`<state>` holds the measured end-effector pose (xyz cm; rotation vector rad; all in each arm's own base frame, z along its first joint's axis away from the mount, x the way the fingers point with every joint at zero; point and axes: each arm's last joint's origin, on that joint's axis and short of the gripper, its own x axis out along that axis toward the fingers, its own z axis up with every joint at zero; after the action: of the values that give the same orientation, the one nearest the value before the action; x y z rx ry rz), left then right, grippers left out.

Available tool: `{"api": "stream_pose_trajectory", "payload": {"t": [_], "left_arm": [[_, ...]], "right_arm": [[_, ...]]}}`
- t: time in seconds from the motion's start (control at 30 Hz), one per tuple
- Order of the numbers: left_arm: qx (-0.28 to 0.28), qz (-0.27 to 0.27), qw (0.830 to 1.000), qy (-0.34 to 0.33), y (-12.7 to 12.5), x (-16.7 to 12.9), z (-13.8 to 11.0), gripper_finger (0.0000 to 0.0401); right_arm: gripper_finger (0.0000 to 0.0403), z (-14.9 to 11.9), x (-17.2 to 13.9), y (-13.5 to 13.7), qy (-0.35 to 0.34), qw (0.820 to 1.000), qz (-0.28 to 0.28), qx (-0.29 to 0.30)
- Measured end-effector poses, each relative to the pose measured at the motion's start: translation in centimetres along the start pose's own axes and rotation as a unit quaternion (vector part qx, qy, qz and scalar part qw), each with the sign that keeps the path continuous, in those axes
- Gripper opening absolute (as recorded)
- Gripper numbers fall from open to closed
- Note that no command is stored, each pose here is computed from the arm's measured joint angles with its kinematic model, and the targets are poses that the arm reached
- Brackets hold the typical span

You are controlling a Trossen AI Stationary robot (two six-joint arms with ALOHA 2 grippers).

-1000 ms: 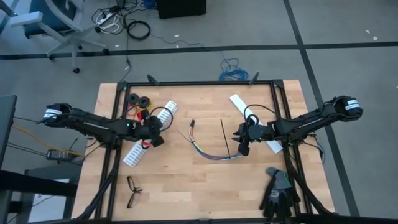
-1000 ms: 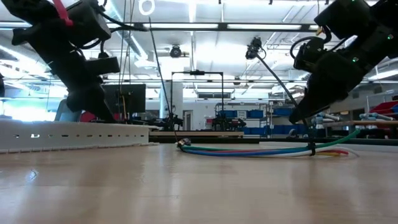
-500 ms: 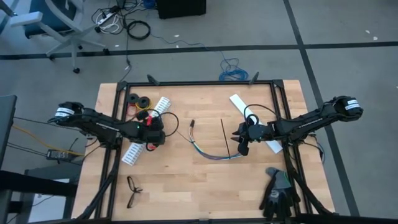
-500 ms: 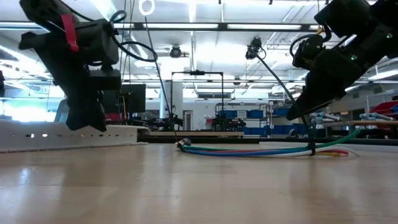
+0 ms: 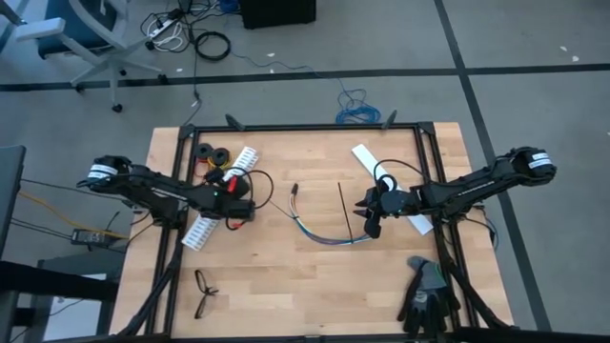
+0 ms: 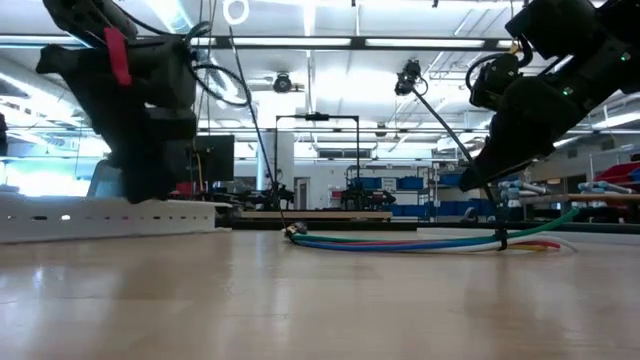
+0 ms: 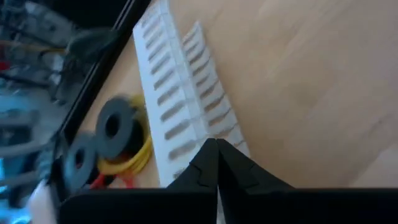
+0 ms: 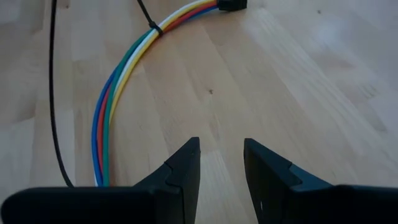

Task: Ziptie cables
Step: Prepare the white cable duct

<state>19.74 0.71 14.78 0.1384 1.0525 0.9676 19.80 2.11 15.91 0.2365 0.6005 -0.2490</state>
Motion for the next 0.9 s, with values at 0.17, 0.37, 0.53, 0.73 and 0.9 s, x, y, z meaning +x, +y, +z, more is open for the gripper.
{"api": "stream_pose_trajectory", "payload": {"t": [0.17, 0.37, 0.53, 0.73, 0.9], "left_arm": [[-0.025, -0.06, 0.996, -0.065, -1.2, -0.2, 1.9, 0.0002], [-0.051, -0.106, 0.984, -0.136, -1.6, -0.3, 4.2, 0.0001], [-0.04, -0.032, 0.989, -0.139, -0.6, -1.0, 5.1, 0.0001], [-0.011, 0.006, 0.996, -0.083, 1.6, -4.3, 7.5, 0.0001], [-0.018, -0.016, 0.999, -0.024, 2.1, -6.7, 6.7, 0.0001]], "right_arm": [[0.0111, 0.1, 0.0, 0.0, -0.006, 1.0, 0.002, -0.002], [0.0111, 0.2, 0.0, 0.1, -0.009, 1.0, 0.003, -0.005], [0.0111, 0.2, 0.0, 0.0, -0.011, 1.0, -0.001, -0.005], [0.0111, 0.2, 0.0, 0.0, -0.01, 1.0, -0.002, -0.005], [0.0111, 0.1, 0.0, 0.0, -0.008, 1.0, -0.003, -0.006]]}}
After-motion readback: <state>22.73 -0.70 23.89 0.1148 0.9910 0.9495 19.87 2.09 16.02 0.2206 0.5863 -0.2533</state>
